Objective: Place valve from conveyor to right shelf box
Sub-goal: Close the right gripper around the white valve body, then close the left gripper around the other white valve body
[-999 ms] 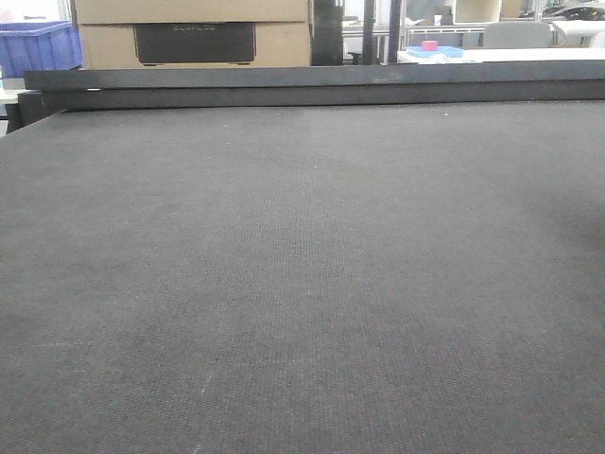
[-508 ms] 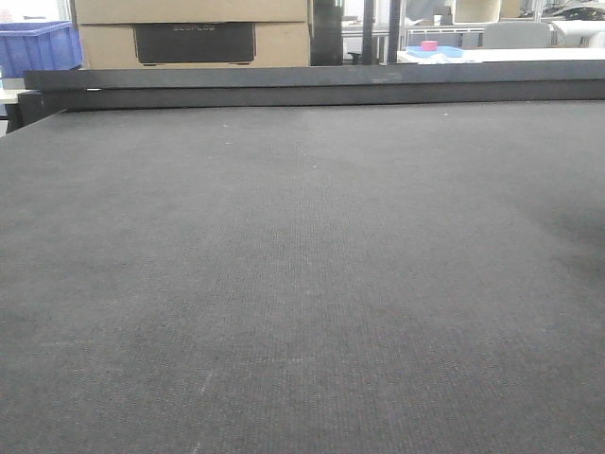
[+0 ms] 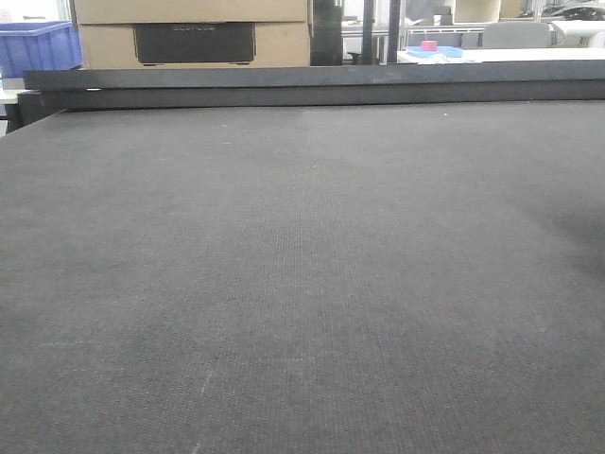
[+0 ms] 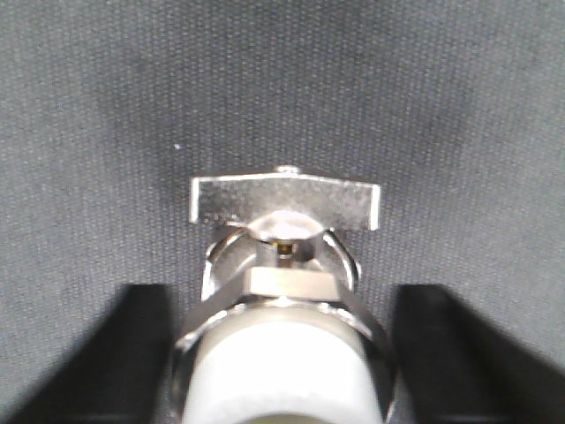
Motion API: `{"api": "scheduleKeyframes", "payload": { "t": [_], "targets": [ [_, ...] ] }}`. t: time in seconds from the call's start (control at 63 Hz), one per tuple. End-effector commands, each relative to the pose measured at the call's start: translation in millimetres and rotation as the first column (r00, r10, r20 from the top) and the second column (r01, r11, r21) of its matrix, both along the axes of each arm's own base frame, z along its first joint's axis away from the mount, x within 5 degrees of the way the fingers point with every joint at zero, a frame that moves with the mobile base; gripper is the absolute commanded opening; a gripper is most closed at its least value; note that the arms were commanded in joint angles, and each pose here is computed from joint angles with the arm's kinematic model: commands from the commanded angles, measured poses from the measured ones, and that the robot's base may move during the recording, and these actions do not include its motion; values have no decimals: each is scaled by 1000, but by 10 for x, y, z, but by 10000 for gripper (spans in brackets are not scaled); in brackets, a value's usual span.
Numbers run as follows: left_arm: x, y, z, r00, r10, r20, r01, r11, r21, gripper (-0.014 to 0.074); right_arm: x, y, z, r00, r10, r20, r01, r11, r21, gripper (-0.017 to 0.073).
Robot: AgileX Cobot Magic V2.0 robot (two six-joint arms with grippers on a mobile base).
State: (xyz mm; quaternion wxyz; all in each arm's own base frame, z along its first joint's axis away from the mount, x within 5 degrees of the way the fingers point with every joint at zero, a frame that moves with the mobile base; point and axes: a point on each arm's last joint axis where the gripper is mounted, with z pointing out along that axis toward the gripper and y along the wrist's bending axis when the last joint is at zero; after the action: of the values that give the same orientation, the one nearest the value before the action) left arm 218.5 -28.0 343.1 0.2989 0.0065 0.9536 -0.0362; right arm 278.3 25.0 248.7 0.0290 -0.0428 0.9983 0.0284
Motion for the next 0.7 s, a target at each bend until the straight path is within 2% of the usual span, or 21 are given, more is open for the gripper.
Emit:
{"api": "scheduleKeyframes", "payload": {
  "t": [0.0, 0.127, 0.222, 0.301, 0.476, 0.587, 0.682],
  "targets": [
    [7, 10, 30, 999, 46, 9, -46, 998, -31, -111, 1, -27, 6, 1000, 5, 5, -5, 1000, -12, 145],
    [5, 19, 20, 996, 89, -7, -90, 995, -48, -111, -6, -28, 6, 1000, 5, -2, -5, 1000, -12, -167],
    [27, 46, -35, 993, 107, -55, -109, 993, -49, -111, -6, -28, 6, 1000, 5, -2, -5, 1000, -12, -162],
    [59, 103, -75, 988, 115, -100, -119, 993, -28, -111, -6, -26, 6, 1000, 4, -2, -4, 1000, -10, -162],
    [203, 236, -90, 979, 7, -201, 9, 997, 75, -111, 4, -26, 6, 1000, 4, 8, -4, 1000, -10, -162],
    [324, 253, -114, 969, -38, -245, 64, 993, 103, -111, 24, -25, 8, 1000, 3, 31, -3, 1000, -9, -162],
    [427, 251, -185, 960, -41, -277, 72, 992, 102, -109, 33, -17, 9, 999, -1, 41, 1, 1000, 0, -162]
  ]
}}
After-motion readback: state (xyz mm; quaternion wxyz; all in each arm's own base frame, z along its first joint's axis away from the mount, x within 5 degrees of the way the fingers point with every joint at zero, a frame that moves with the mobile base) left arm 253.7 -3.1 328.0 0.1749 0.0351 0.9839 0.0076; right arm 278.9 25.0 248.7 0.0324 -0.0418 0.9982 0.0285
